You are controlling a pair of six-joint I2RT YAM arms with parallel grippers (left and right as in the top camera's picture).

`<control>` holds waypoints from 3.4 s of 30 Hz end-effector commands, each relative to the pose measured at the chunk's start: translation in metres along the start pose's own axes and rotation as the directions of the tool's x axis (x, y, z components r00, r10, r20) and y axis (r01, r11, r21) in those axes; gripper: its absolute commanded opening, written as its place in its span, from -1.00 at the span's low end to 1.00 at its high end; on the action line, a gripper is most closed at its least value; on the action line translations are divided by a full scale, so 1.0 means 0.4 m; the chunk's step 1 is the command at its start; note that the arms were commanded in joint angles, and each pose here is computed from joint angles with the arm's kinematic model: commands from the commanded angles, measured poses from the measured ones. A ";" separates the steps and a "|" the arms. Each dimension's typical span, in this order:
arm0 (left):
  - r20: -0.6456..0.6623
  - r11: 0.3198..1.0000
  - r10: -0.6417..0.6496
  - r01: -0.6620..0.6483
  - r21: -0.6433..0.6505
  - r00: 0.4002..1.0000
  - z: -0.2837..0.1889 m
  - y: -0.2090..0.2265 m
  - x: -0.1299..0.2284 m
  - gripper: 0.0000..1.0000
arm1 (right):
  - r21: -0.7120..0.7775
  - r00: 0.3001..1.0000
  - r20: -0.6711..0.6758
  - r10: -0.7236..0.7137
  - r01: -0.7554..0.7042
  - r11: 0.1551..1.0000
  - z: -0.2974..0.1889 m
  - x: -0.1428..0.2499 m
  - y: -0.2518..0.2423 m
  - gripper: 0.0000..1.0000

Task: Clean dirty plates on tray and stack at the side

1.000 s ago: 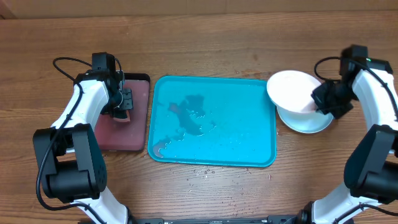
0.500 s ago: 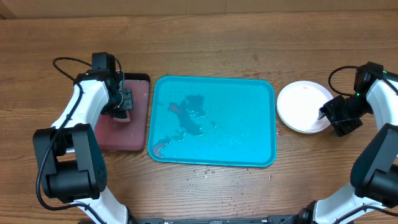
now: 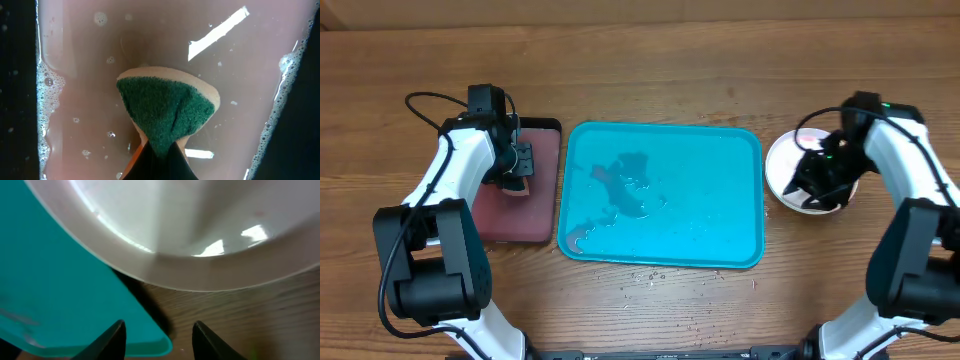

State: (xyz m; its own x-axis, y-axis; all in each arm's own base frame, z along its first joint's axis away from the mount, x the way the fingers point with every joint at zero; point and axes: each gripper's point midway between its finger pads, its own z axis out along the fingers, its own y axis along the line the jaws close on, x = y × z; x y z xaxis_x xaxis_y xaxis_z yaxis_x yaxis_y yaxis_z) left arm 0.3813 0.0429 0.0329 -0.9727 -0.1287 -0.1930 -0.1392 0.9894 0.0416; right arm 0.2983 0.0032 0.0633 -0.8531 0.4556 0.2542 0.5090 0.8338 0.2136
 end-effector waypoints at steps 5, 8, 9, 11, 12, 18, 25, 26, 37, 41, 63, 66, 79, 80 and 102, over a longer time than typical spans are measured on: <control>-0.006 1.000 0.010 -0.010 -0.013 1.000 0.007 0.007 0.000 -0.92 | 0.087 0.979 0.047 -0.197 0.193 0.977 0.044 0.029 0.067 -0.30; -0.006 1.000 0.010 -0.010 -0.013 1.000 0.007 0.007 0.000 -0.92 | 0.136 0.975 0.067 -0.210 0.199 0.970 0.078 0.030 0.064 -0.31; -0.006 1.000 0.010 -0.010 -0.013 1.000 0.007 0.007 0.000 -0.92 | 0.146 0.972 0.072 -0.222 0.209 0.967 0.089 0.030 0.064 -0.31; -0.006 1.000 0.010 -0.010 -0.013 1.000 0.007 0.007 0.000 -0.91 | 0.162 0.968 0.086 -0.237 0.221 0.962 0.105 0.026 0.062 -0.31; -0.006 1.000 0.010 -0.010 -0.013 1.000 0.007 0.007 0.000 -0.92 | 0.161 0.965 0.095 -0.244 0.227 0.961 0.111 0.022 0.065 -0.31; -0.007 1.000 0.010 -0.010 -0.013 1.000 0.007 0.007 0.001 -0.92 | 0.132 0.946 0.171 -0.274 0.253 0.958 0.114 -0.019 0.098 -0.40; -0.010 1.000 0.010 -0.010 -0.013 1.000 0.007 0.007 0.003 -0.91 | 0.130 0.931 0.191 -0.312 0.291 0.948 0.119 -0.023 0.121 -0.49; -0.011 1.000 0.010 -0.010 -0.013 1.000 0.007 0.007 0.003 -0.91 | 0.130 0.930 0.190 -0.314 0.293 0.947 0.121 -0.021 0.122 -0.49; -0.017 1.000 0.010 -0.010 -0.013 1.000 0.007 0.008 0.007 -0.91 | 0.121 0.918 0.221 -0.330 0.310 0.943 0.157 -0.030 0.124 -0.58; -0.017 1.000 0.010 -0.010 -0.013 1.000 0.007 0.008 0.007 -0.92 | 0.106 0.898 0.271 -0.346 0.329 0.938 0.151 -0.054 0.151 -0.61; -0.034 0.998 0.011 -0.014 -0.067 0.999 0.005 0.031 0.017 -0.92 | 0.069 0.833 0.351 -0.427 0.432 0.899 0.166 -0.038 0.279 -0.76; -0.037 0.997 0.011 -0.014 -0.082 0.999 0.005 0.038 0.019 -0.91 | 0.071 0.836 0.344 -0.427 0.430 0.900 0.167 -0.035 0.276 -0.78; 0.009 0.990 -0.044 0.045 -0.130 0.999 -0.018 0.059 -0.014 0.09 | 0.171 0.820 0.383 -0.425 0.390 0.905 0.039 -0.075 0.297 -0.17; 0.017 0.990 -0.046 0.048 -0.133 0.999 -0.024 0.060 -0.022 1.00 | 0.168 0.816 0.392 -0.426 0.391 0.905 0.024 -0.078 0.307 -0.14; -0.023 0.981 -0.155 0.157 0.118 0.988 -0.242 -0.027 0.014 1.00 | 0.081 0.801 0.399 -0.446 0.453 0.888 -0.155 -0.002 0.373 1.00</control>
State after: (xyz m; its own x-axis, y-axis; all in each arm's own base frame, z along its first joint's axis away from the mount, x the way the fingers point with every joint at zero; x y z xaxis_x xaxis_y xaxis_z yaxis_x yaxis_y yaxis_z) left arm 0.3692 0.0277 0.0983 -0.9620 -0.2540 -0.1000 -0.2491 0.9667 -0.0589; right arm 0.3796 0.1134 0.1145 -0.9812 0.0765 -0.1774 0.0354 0.9740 0.2240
